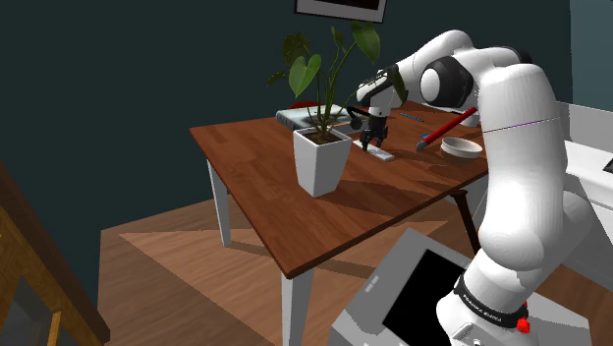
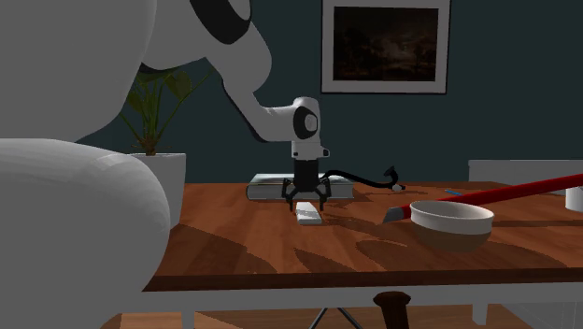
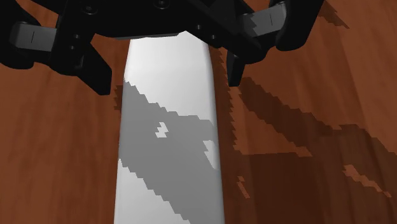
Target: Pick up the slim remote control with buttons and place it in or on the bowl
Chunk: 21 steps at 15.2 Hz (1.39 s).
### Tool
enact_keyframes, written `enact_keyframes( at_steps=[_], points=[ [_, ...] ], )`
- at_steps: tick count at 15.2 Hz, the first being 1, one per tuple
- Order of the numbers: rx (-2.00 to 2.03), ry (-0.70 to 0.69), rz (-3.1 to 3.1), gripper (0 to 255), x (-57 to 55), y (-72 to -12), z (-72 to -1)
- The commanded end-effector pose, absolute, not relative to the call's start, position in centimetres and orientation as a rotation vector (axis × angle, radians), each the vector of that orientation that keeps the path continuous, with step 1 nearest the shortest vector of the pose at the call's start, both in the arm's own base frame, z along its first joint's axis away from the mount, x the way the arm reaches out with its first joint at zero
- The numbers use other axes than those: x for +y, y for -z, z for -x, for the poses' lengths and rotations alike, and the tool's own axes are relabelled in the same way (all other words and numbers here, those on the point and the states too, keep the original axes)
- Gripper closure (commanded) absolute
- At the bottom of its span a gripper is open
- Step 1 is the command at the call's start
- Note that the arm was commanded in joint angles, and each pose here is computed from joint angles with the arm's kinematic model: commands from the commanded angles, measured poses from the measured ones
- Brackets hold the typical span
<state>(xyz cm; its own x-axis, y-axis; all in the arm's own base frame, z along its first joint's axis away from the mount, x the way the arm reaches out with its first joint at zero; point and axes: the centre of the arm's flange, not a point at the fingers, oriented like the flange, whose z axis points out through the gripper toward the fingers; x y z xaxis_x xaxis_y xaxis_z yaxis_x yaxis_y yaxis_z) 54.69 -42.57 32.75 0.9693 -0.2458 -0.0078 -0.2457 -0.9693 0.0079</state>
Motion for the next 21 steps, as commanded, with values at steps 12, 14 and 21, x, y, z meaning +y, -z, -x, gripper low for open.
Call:
enact_keyframes(
  at_steps=[12,14,21],
  points=[
    [-0.388,0.014,-3.111,255,-42.6,-33.3,-54.7],
    [-0.388,0.014,-3.111,255,-42.6,-34.3,-54.7],
    [-0.388,0.014,-3.111,255,-42.6,-38.0,-54.7]
  ],
)
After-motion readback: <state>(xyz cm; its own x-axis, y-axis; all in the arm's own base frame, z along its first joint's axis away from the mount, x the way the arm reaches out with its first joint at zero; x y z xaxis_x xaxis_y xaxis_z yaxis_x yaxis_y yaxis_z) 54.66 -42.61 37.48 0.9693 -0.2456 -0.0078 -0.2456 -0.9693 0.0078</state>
